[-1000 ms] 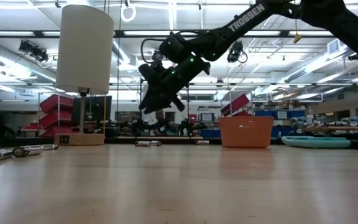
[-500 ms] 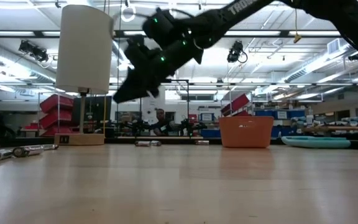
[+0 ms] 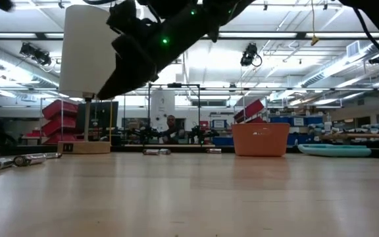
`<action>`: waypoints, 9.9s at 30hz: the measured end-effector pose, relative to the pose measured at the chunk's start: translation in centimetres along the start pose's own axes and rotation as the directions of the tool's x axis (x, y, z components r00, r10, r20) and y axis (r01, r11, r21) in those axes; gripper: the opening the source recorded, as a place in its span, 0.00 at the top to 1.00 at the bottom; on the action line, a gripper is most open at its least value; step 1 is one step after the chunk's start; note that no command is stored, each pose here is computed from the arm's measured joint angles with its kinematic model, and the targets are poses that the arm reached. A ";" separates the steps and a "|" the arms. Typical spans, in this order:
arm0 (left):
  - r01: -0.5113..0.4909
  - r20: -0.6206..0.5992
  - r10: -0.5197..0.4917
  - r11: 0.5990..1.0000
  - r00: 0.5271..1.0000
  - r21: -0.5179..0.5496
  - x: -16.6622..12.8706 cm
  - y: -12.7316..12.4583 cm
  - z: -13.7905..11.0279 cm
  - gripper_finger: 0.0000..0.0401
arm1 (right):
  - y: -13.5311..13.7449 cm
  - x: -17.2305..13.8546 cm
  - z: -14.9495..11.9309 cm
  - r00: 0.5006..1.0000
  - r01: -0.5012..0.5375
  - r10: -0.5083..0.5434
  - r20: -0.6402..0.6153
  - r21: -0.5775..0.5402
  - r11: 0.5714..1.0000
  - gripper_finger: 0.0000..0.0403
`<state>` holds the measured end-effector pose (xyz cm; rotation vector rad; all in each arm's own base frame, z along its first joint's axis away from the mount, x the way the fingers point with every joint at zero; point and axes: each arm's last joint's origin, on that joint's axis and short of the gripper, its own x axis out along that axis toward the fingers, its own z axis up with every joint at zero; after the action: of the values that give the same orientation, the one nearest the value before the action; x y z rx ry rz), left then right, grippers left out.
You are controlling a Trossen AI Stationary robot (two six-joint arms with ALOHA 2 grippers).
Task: Sort batteries
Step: Put the silver battery into the yellow bin
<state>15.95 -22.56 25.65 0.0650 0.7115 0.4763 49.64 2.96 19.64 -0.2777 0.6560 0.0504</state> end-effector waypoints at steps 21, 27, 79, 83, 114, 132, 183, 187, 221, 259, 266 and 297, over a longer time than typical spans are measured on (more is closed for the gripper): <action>-0.138 -0.539 0.106 0.990 0.836 -0.018 6.9 4.0 4.0 0.80 | -6.1 -11.7 -2.3 0.880 0.211 -0.258 -0.398 -0.158 0.965 0.96; -0.074 -0.428 0.048 0.996 0.902 -0.044 4.8 6.5 5.5 0.86 | -6.8 -17.4 -4.3 0.932 0.279 -0.289 -0.220 -0.077 0.957 0.98; -0.337 -0.558 -0.076 0.727 0.826 -0.598 14.1 6.8 -2.9 0.59 | -6.1 -20.0 -7.3 0.941 0.338 -0.338 0.035 0.005 0.941 0.97; -0.361 -0.583 -0.055 0.736 0.811 -0.572 14.6 6.5 -3.4 0.58 | -6.1 -20.0 -7.3 0.941 0.338 -0.338 0.035 0.005 0.941 0.97; -0.313 -0.608 0.027 0.875 0.793 -0.369 16.0 5.6 -4.3 0.96 | -6.0 -20.0 -6.8 0.958 0.259 -0.266 0.110 0.077 0.963 0.96; -0.241 -0.164 0.239 0.970 0.957 0.008 12.4 3.7 1.6 0.95 | -5.0 -19.7 -5.4 0.953 0.078 -0.099 0.286 0.081 0.994 0.96; 0.230 -0.732 -0.206 0.971 0.649 -0.069 -1.1 -3.4 -3.3 0.81 | -1.6 -14.5 -3.3 0.829 0.201 -0.202 0.522 0.059 0.978 0.92; 0.203 -0.743 -0.146 0.979 0.653 -0.015 -0.7 -3.6 -3.9 0.71 | -1.6 -14.5 -3.3 0.829 0.202 -0.204 0.521 0.060 0.977 0.91; -0.079 -0.014 0.087 0.953 0.996 0.291 -1.1 0.1 7.8 0.67 | -3.0 -14.5 -3.6 0.822 0.231 -0.242 0.515 0.086 0.969 0.92; -0.399 0.345 0.268 0.825 0.900 0.400 2.1 1.0 5.9 0.67 | -3.1 -15.1 -2.5 0.764 0.187 -0.237 0.600 0.145 0.972 0.91; -0.425 0.375 0.311 0.862 0.874 0.277 4.6 3.1 1.6 0.67 | -7.3 -16.2 1.1 0.845 0.192 -0.284 0.454 0.239 0.952 0.91; -0.366 0.292 0.295 0.901 0.910 0.232 4.5 6.1 -3.5 0.67 | -20.8 -6.9 1.5 0.926 0.283 -0.334 0.179 0.257 0.924 0.91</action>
<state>14.23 -15.51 21.53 0.5169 0.5142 0.6787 47.86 -16.35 29.96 -0.1491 0.3856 -0.2947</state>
